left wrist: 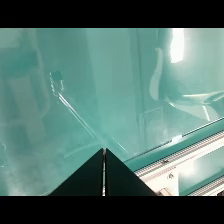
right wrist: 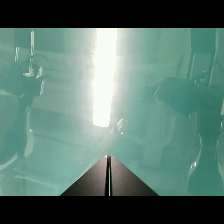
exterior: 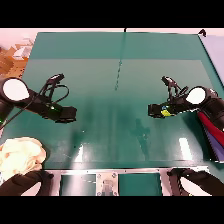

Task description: Fold the shirts.

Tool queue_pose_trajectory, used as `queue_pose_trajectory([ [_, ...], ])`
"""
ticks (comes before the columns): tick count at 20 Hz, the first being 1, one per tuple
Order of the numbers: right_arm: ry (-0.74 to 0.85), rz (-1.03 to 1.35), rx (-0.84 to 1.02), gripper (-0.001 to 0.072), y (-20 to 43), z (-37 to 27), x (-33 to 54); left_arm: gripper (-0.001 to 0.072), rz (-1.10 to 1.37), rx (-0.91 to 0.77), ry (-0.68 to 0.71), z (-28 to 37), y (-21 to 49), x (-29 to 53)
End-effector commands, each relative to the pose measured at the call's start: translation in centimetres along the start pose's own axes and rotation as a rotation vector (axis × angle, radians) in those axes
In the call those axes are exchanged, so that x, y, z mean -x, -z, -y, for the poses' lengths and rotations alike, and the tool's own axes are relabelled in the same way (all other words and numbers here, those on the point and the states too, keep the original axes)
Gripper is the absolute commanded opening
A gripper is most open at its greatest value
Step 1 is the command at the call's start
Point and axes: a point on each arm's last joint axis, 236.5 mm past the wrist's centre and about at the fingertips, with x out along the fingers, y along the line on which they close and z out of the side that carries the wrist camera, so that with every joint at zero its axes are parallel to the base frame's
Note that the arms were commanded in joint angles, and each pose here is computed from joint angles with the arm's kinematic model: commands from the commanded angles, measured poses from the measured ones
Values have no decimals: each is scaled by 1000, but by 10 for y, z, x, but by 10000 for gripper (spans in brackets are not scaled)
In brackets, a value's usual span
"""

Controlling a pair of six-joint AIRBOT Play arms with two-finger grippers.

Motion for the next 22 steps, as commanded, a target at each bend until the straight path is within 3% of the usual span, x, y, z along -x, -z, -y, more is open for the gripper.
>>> queue_pose_trajectory([
  [1, 0, 0, 1, 14, 0, 0, 0, 18, 0, -2, -3, -1, 0, 0],
  [5, -1, 0, 1, 13, 0, 0, 0, 18, -49, -24, -125, -29, 12, 2],
  [9, 0, 0, 1, 14, 0, 0, 0, 20, -196, 30, -623, -142, 48, 37],
  [10, -1, 0, 1, 14, 0, 0, 0, 212, -234, 48, -739, -167, 59, 45],
  [11, -1, 0, 1, 14, 0, 0, 0, 660, -266, 63, -804, -184, 70, 44],
  [13, 0, 0, 0, 14, 0, 0, 0, 712, -329, 77, -837, -207, 98, 21],
  [19, 0, 0, 0, 13, 0, 0, 0, 694, -421, 60, -893, -245, 149, -17],
  [20, -1, 0, 1, 14, 0, 0, 0, 546, -404, 57, -890, -246, 145, -18],
  [21, 0, 1, 1, 14, 0, 0, 0, 248, -395, 48, -892, -247, 142, -18],
  [22, 0, 1, 0, 13, 0, 0, 0, 19, -391, 39, -893, -246, 138, -16],
])
